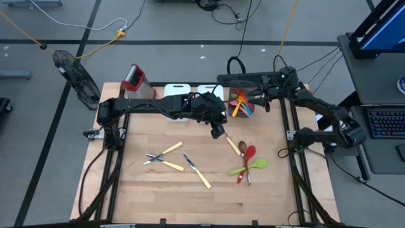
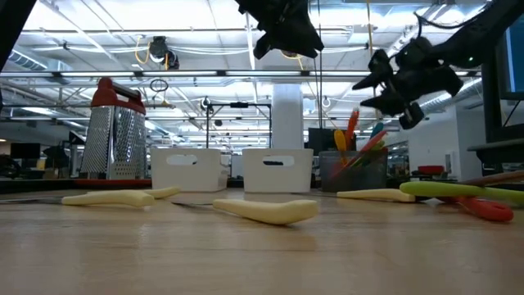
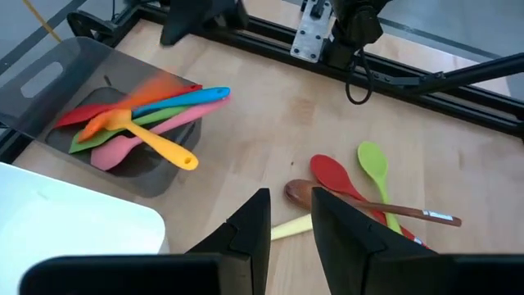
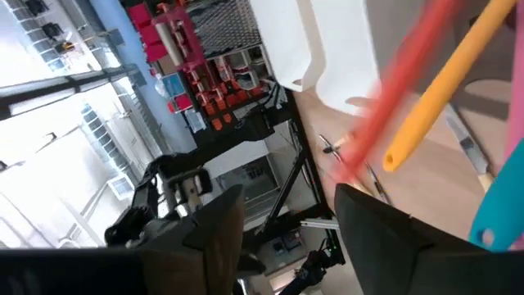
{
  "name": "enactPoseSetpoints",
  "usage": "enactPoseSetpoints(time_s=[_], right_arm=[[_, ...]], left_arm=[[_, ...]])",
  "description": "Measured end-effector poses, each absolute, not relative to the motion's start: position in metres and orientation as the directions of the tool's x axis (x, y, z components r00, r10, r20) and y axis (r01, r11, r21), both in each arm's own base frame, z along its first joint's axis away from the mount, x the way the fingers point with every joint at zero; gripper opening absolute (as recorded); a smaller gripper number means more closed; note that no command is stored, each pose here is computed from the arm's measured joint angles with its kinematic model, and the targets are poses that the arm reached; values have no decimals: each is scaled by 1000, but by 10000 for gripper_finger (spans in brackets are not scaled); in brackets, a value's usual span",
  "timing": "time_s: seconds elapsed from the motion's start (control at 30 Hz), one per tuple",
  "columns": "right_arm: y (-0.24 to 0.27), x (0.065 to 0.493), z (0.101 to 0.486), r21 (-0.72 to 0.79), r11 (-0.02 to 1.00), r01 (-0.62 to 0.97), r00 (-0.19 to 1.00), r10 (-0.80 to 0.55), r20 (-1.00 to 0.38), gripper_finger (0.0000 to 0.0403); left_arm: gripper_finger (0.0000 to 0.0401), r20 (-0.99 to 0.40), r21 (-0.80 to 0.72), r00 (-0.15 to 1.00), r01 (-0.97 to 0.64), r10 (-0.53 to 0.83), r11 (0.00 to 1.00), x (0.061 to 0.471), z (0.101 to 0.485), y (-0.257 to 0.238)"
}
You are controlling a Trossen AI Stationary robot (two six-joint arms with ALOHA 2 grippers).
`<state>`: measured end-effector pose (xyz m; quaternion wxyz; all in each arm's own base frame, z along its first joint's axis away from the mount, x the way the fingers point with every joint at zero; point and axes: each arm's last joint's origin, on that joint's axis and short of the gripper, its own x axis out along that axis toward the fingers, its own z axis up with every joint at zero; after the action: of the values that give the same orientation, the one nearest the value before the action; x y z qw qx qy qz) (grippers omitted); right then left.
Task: Pick & Place Kitchen Items
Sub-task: Put the orange spatula into the black bin, then put the brown wooden serving spoon into the left white bin
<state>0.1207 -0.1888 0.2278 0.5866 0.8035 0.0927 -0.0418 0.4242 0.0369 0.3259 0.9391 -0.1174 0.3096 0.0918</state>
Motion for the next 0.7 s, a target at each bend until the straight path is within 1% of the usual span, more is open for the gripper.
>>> enactPoseSetpoints(time_s=[0.1, 0.23, 0.3, 0.37, 0.47, 0.57, 0.7], right_arm=[[-179, 116, 242, 955, -241, 173, 984, 89, -155, 183], [-160, 111, 264, 984, -129, 125, 989, 92, -114, 183], [-149, 107, 275, 994, -49, 95, 991, 96, -90, 183], [-138, 104, 285, 997, 52, 63, 993, 101, -68, 183], [-121, 98, 293, 984, 180, 18, 993, 116, -39, 183], [-106, 93, 293, 967, 255, -17, 991, 134, -18, 183], [-85, 85, 287, 950, 308, -58, 987, 163, 7, 183]], left_arm=[[93, -603, -165, 790, -258, 110, 952, 425, 326, 32], [93, -602, -186, 793, -253, 93, 949, 425, 326, 23], [93, -602, -204, 794, -254, 84, 945, 425, 326, 17], [93, -602, -222, 795, -255, 73, 941, 426, 326, 11], [93, -604, -243, 794, -267, 70, 933, 426, 326, 2], [93, -612, -271, 789, -278, 58, 922, 425, 325, -10], [93, -627, -315, 778, -287, 29, 905, 423, 323, -26]])
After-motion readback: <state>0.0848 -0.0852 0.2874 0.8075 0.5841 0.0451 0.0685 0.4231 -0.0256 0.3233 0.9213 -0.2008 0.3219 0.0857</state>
